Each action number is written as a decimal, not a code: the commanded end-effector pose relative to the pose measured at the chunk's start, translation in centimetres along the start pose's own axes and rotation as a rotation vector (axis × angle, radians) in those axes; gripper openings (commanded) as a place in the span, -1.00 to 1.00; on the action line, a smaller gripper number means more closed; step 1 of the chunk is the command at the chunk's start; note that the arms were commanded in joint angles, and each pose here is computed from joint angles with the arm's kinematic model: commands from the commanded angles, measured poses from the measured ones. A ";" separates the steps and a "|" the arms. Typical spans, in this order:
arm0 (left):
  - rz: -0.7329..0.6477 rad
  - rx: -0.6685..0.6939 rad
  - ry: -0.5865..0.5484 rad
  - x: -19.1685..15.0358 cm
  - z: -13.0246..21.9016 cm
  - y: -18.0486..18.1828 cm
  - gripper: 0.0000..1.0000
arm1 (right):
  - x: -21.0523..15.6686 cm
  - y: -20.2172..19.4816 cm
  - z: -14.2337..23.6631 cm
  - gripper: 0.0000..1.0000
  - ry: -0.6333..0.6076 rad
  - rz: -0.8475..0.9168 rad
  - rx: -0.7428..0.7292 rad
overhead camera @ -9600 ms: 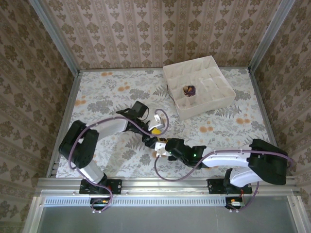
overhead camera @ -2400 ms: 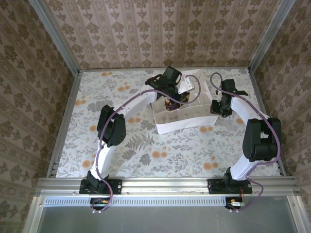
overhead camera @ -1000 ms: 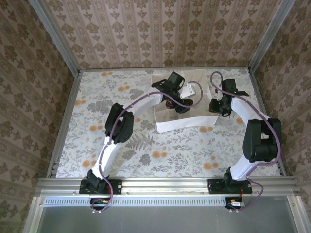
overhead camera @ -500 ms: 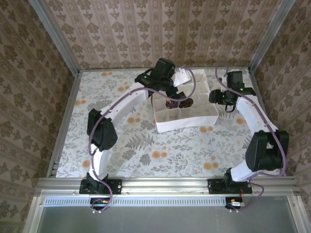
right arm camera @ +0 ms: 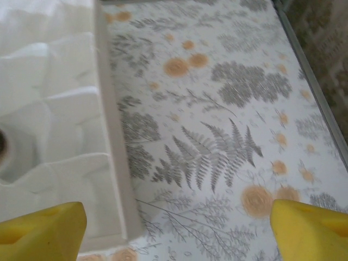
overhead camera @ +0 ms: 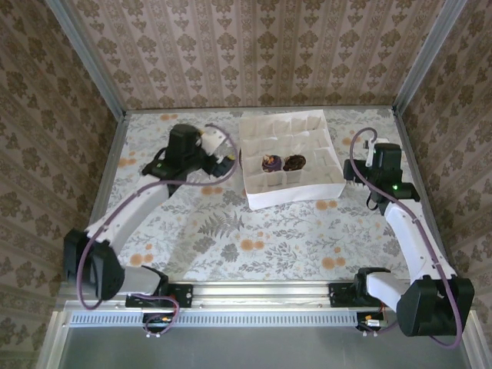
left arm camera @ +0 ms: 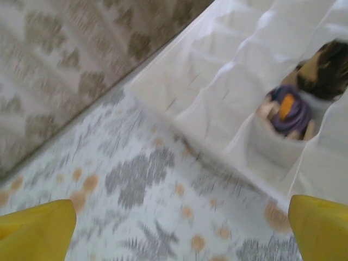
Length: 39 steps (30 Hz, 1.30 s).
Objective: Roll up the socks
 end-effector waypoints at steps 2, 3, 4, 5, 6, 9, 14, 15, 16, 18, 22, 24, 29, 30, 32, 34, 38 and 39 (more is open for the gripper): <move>0.260 0.219 -0.046 -4.8 3.3 4.1 1.00 | -0.8 -2.2 -0.4 0.86 -0.091 -0.087 -0.097; 0.332 0.277 -0.053 -6.5 4.3 5.2 1.00 | -1.2 -2.4 -0.7 0.88 -0.099 -0.092 -0.105; 0.391 0.327 -0.060 -7.8 5.1 6.1 1.00 | -1.5 -2.5 -0.9 0.90 -0.109 -0.097 -0.111; 0.446 0.382 -0.068 -9.3 6.2 6.8 1.00 | -1.8 -2.6 -1.1 0.93 -0.124 -0.104 -0.118; 0.483 0.434 -0.068 -10.8 7.0 7.5 1.00 | -2.1 -2.8 -1.3 0.95 -0.140 -0.115 -0.128; 0.526 0.566 -0.018 -14.3 8.7 8.6 1.00 | -3.1 -3.5 -1.9 1.00 -0.209 -0.166 -0.135; 0.511 0.573 0.087 -17.8 8.1 8.6 1.00 | -3.6 -3.7 -2.9 1.00 -0.311 -0.226 -0.094; 0.487 0.559 0.109 -18.4 7.6 8.4 1.00 | -3.8 -3.5 -3.3 1.00 -0.309 -0.224 -0.080; 0.468 0.552 0.122 -18.7 7.3 8.3 1.00 | -3.9 -3.3 -3.6 1.00 -0.307 -0.222 -0.067; 0.414 0.525 0.138 -19.5 6.5 7.9 1.00 | -4.0 -2.7 -4.4 1.00 -0.304 -0.219 -0.025; 0.391 0.532 0.062 -20.2 5.8 8.5 1.00 | -3.8 -1.5 -5.5 1.00 -0.343 -0.224 0.065; 0.387 0.524 -0.001 -20.0 5.4 8.9 0.99 | -3.7 -1.2 -6.1 1.00 -0.363 -0.217 0.087; 0.340 0.504 -0.102 -19.5 3.7 9.6 1.00 | -3.7 -0.7 -7.3 1.00 -0.387 -0.231 0.125; 0.339 0.494 -0.108 -19.5 3.3 9.7 1.00 | -3.8 -0.4 -7.4 1.00 -0.393 -0.227 0.140; 0.353 0.479 -0.104 -19.4 2.6 10.1 1.00 | -3.8 0.3 -7.7 1.00 -0.389 -0.199 0.165; 0.363 0.460 -0.070 -19.5 1.9 10.4 1.00 | -4.0 0.8 -8.0 1.00 -0.388 -0.171 0.167; 0.368 0.430 -0.012 -19.3 0.7 10.7 1.00 | -4.6 2.4 -8.5 1.00 -0.376 -0.091 0.153; 0.363 0.420 0.004 -19.3 0.3 10.6 1.00 | -4.8 2.8 -8.7 1.00 -0.382 -0.073 0.145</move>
Point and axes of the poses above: each hand's point on the last joint's axis, 136 mm out from that joint toward the fingers, its own z axis back along the fingers, its own y axis along the line the jaws close on, x = y × z, the point moved 4 cm from there along z, back along the fingers, and after that the axes turned 1 degree about -z, right-handed, at the moved point
